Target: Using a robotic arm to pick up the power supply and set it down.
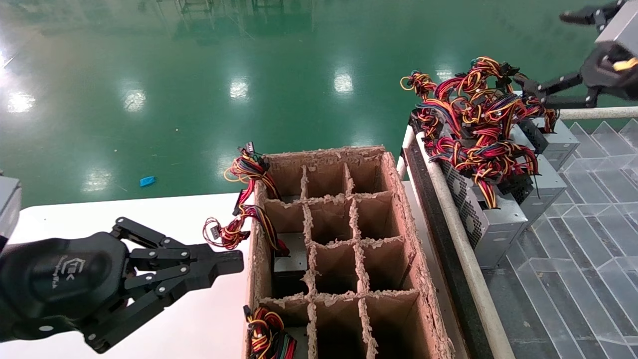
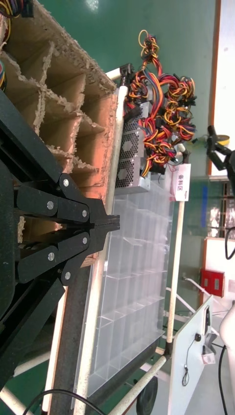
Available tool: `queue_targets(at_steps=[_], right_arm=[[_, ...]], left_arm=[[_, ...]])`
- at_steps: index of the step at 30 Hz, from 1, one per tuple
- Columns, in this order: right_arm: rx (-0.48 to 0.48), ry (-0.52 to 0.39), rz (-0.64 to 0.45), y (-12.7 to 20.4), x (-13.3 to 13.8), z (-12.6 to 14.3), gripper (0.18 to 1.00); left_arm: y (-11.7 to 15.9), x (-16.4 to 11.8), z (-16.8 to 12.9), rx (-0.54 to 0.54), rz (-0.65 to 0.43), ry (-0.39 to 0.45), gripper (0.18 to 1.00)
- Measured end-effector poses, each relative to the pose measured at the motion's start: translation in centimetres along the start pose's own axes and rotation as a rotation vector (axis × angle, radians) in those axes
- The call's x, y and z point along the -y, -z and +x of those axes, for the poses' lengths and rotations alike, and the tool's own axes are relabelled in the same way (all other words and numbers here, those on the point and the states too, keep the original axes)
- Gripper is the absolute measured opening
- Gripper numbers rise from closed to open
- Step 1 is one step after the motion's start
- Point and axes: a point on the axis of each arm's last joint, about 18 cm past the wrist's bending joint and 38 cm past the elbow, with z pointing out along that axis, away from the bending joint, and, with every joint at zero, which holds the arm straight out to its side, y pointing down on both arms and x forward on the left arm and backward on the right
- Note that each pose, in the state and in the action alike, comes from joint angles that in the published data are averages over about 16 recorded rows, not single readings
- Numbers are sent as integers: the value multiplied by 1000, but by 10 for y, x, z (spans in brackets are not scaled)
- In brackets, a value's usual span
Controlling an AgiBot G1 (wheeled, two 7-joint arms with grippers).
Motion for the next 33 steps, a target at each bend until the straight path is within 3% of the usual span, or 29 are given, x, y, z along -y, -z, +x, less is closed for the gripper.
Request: queue_targets(at_steps=[10,33], right_arm=[[42,-59,90,5,15,-14,1000],[314,-273,282,16,54,-96,1000]], left_arm=[[0,0,0,0,0,0,191],[0,0,0,0,0,0,213]])
